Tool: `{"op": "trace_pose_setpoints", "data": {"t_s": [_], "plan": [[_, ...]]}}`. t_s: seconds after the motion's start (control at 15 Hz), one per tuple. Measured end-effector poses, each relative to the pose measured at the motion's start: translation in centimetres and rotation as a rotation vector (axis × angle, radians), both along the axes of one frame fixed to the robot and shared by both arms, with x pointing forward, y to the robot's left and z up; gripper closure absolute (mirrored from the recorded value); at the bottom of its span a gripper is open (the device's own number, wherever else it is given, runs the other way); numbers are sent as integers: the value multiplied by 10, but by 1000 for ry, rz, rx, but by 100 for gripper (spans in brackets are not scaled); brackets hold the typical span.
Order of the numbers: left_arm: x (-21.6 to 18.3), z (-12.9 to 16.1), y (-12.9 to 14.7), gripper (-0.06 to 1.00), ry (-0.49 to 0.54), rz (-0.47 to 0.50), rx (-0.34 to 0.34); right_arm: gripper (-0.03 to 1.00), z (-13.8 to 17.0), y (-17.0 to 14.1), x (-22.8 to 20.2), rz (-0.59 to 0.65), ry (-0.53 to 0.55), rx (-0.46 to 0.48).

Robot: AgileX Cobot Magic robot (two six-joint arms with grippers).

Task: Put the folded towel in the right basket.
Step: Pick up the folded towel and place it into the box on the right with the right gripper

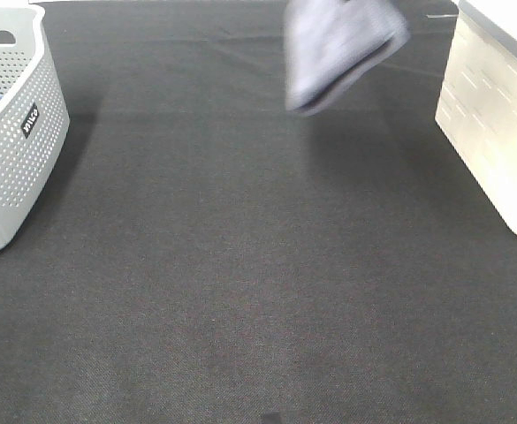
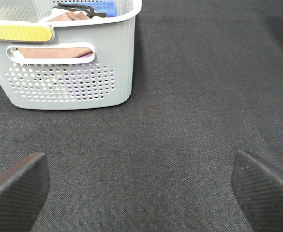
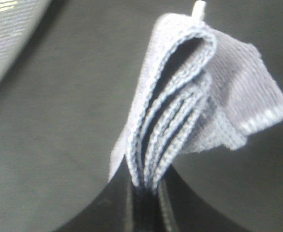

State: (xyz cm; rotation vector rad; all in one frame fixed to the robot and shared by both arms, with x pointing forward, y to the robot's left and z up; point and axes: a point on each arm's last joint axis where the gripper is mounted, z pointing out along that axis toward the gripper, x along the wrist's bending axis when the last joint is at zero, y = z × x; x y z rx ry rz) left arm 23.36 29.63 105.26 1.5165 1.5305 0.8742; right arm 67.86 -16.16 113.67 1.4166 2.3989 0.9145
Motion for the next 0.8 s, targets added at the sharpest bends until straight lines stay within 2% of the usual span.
{"op": "trace_pose_setpoints", "data": {"t_s": [0.07,0.13,0.4,0.47,0.53,0.8], "plan": [[0,0,0,-2,0,0,0,91,0,0,0,0,0,0],[0,0,0,-2,0,0,0,91,22,-19,-8,-64,-45,-7],[0,0,0,-2,0,0,0,91,62,-85,-21,-217,-135,0],[0,0,0,-2,0,0,0,91,68,-103,-23,-258,-149,0],[0,0,0,-2,0,0,0,91,68,-103,-23,-258,-149,0],[0,0,0,-2,0,0,0,91,74,-170,-27,-421,-165,-23]]}}
